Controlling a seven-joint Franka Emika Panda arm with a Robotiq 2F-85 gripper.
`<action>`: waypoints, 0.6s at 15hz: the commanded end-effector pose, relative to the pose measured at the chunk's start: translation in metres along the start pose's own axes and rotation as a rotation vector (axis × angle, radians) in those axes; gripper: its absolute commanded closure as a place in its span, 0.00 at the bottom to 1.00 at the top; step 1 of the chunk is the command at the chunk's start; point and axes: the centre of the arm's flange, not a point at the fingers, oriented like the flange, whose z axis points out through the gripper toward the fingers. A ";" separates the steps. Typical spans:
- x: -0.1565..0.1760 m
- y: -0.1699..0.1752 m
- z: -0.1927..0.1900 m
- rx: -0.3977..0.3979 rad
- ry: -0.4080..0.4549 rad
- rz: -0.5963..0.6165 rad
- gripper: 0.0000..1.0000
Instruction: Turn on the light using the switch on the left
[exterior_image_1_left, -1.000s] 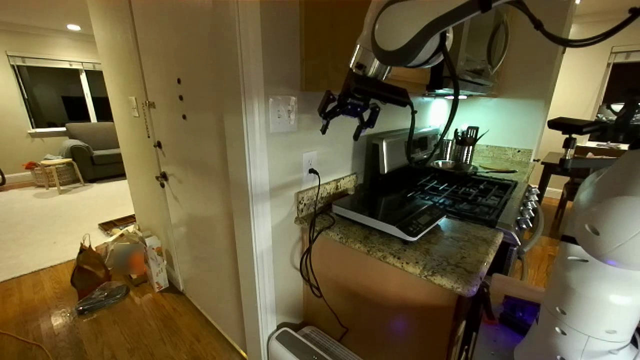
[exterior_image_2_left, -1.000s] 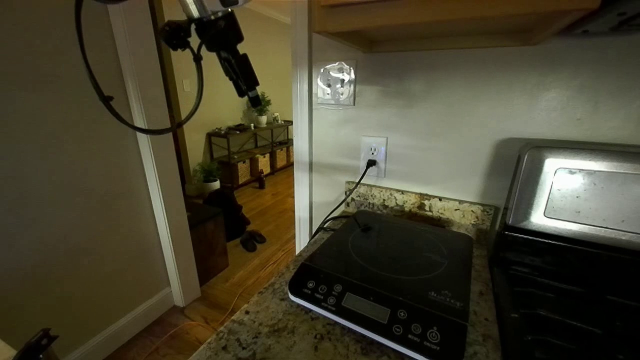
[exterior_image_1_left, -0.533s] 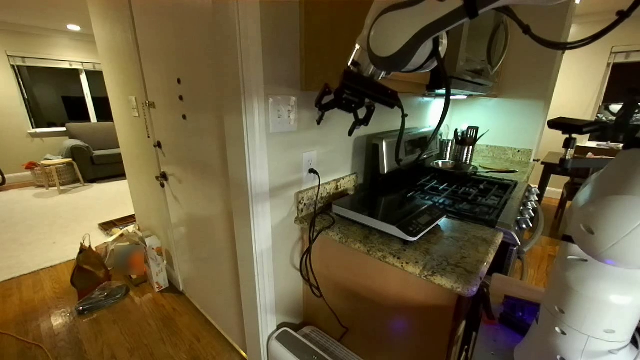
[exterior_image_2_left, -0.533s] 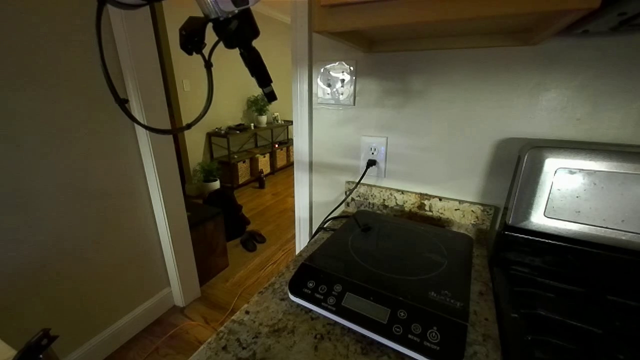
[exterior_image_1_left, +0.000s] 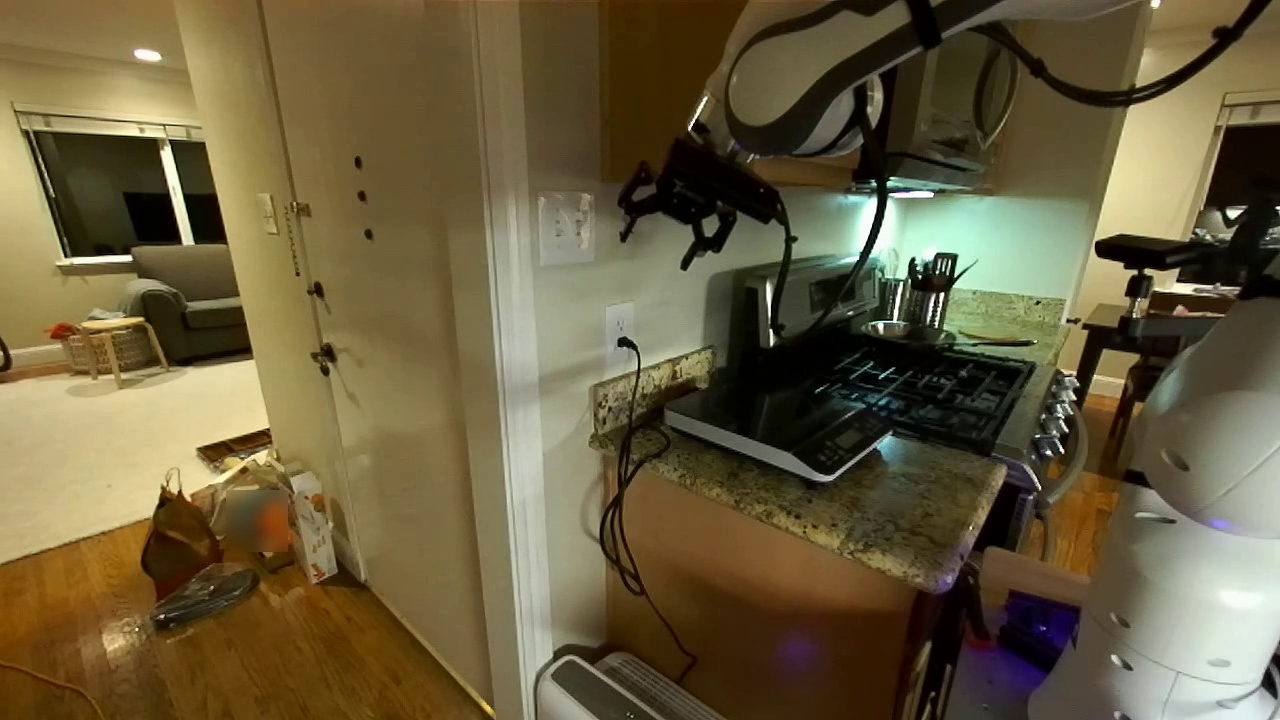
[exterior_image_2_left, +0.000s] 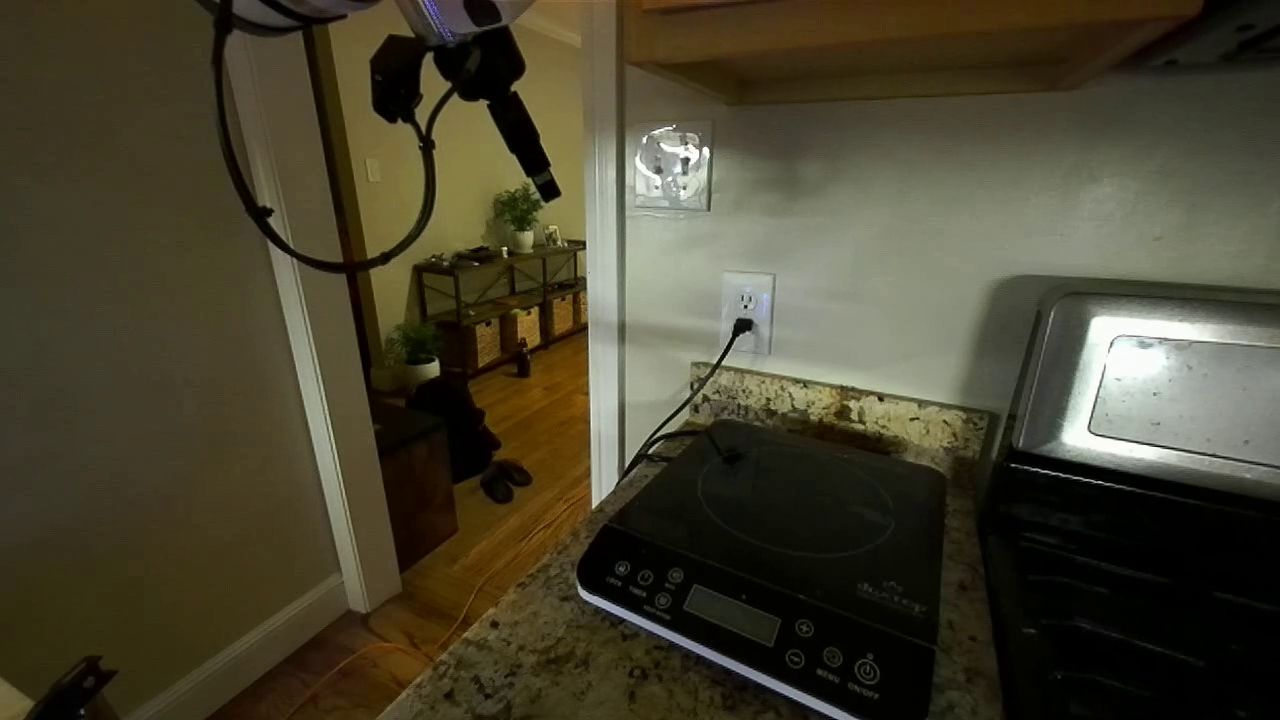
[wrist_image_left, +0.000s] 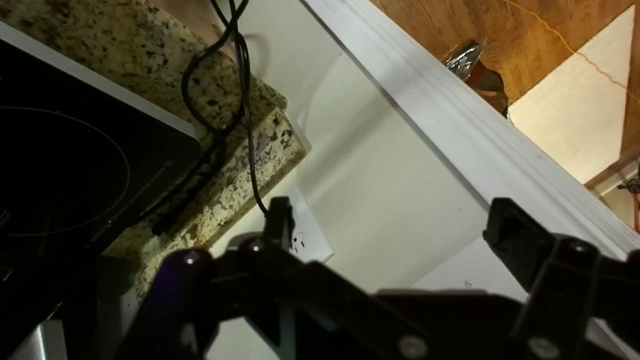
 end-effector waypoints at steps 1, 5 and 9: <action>0.000 -0.004 0.013 0.079 0.075 0.142 0.00; 0.005 -0.009 0.047 0.163 0.132 0.316 0.00; 0.016 -0.002 0.070 0.234 0.196 0.488 0.00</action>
